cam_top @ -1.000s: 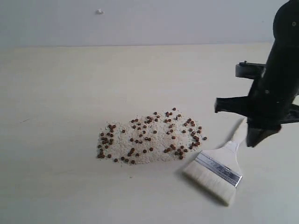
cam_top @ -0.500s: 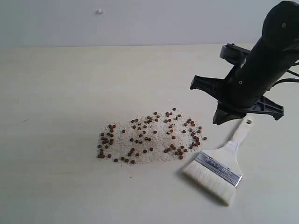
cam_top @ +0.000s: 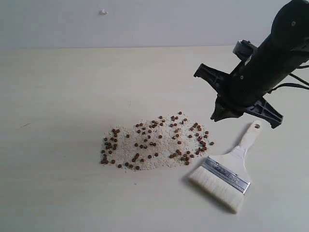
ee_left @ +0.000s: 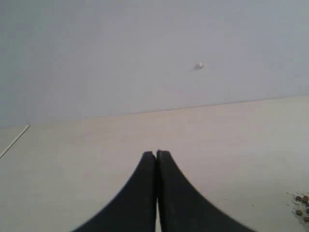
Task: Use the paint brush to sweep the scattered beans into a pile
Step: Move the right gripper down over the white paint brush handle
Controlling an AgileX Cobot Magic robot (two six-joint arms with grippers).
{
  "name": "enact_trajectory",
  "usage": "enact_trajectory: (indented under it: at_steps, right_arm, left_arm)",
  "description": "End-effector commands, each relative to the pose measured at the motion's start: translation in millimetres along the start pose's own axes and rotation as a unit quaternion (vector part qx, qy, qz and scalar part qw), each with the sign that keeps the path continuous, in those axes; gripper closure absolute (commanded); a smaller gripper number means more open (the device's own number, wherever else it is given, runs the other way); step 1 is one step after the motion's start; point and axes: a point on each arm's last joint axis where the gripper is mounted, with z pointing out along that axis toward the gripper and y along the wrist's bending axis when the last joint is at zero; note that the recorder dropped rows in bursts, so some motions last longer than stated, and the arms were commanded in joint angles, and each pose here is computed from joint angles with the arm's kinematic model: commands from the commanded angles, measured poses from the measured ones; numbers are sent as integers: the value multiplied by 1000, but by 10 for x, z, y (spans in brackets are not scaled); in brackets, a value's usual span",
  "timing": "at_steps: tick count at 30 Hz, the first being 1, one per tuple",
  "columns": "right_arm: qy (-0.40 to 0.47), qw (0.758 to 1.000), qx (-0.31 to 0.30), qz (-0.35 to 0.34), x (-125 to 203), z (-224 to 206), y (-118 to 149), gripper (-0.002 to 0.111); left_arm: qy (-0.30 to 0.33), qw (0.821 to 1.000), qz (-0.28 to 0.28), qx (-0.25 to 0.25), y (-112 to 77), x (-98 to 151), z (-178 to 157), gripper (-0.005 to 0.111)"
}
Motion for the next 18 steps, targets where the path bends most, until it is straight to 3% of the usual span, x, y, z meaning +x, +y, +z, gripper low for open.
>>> enact_trajectory:
  at_steps: [1,4,8,13,18]
  right_arm:
    - [-3,995,64,76,136,6,-34,108]
    - [-100,990,90,41,382,-66,120,108]
    - [-179,971,145,71,505,-140,102,108]
    - [-185,962,188,70,516,-176,33,108]
    - [-192,962,183,64,503,-177,43,108]
  left_arm:
    - [-2,1000,-1,3,-4,7,-3,107]
    - [-2,1000,-1,3,-4,7,-3,107]
    - [-2,1000,-1,3,-4,7,-3,107]
    - [-2,1000,-1,3,-4,7,-3,107]
    - [-2,1000,-1,3,-4,7,-3,107]
